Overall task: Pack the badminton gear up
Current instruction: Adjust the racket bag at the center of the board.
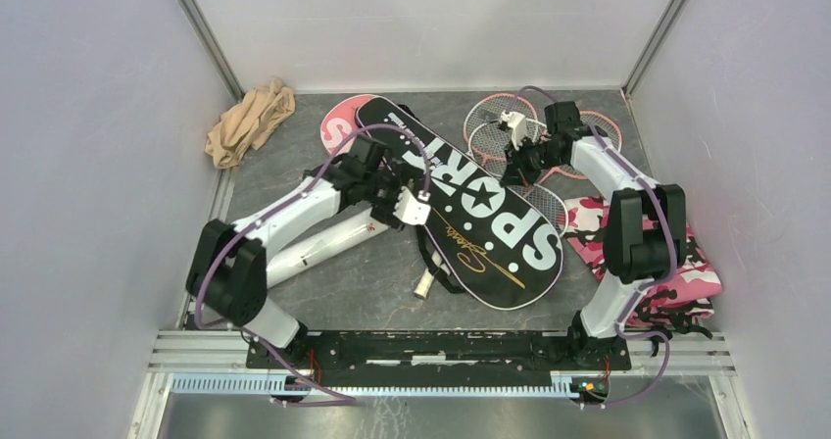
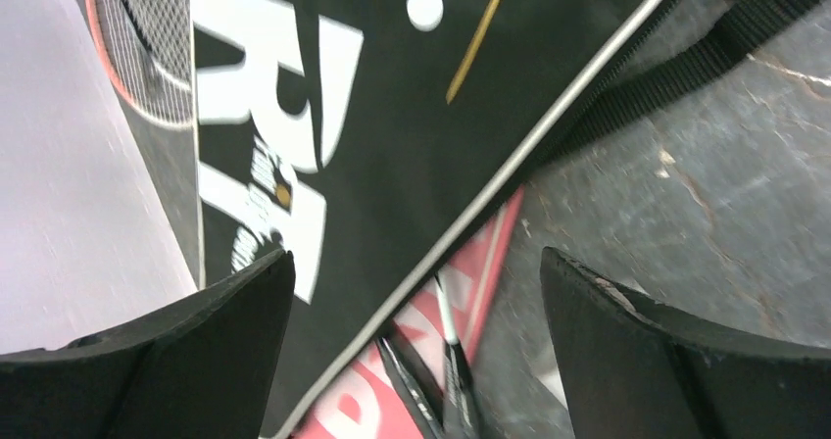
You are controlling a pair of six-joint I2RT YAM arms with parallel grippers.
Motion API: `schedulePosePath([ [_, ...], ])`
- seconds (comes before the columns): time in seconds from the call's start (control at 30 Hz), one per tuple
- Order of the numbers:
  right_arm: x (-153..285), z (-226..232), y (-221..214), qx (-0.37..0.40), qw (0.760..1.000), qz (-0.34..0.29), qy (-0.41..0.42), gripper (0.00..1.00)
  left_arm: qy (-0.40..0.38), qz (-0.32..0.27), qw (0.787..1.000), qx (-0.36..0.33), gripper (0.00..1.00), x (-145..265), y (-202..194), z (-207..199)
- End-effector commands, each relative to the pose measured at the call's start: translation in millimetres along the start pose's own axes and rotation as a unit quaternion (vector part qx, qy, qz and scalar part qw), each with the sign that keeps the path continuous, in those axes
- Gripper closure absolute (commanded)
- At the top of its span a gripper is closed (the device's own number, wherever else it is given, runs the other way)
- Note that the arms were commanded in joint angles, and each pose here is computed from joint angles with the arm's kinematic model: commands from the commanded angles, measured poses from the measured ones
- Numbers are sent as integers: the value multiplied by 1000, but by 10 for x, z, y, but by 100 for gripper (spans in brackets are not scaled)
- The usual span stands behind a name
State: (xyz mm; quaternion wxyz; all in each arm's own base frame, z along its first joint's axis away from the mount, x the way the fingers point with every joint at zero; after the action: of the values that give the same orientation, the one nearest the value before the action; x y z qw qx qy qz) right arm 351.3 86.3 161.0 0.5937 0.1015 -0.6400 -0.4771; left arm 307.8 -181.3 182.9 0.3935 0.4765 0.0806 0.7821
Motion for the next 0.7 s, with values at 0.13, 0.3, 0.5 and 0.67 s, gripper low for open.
schedulePosePath([
  [0.13,-19,-81,83,4,999,9,32,100,-68,38,989,-129,8,-467,160,178],
  [0.3,-18,-79,58,2,999,15,30,96,-105,57,979,-163,11,-601,92,132],
  [0.5,11,-80,68,0,1000,17,24,90,-131,51,975,-174,15,-670,82,134],
  [0.67,31,-82,100,4,1000,16,21,76,-138,53,974,-173,33,-720,59,147],
])
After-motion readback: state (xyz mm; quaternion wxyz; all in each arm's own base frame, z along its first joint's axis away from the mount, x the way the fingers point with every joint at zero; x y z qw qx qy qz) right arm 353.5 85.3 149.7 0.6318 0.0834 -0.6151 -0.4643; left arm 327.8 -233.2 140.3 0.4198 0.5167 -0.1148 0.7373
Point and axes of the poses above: each gripper's point midway between its finger pads, its own x axis back along the fingers, its own z axis along the line the jaws close on, y = z × x, the point moved 8 cm from there along x, back along the fingers, and after that the axes turned 5 degrees about x, right-handed, at the moved point
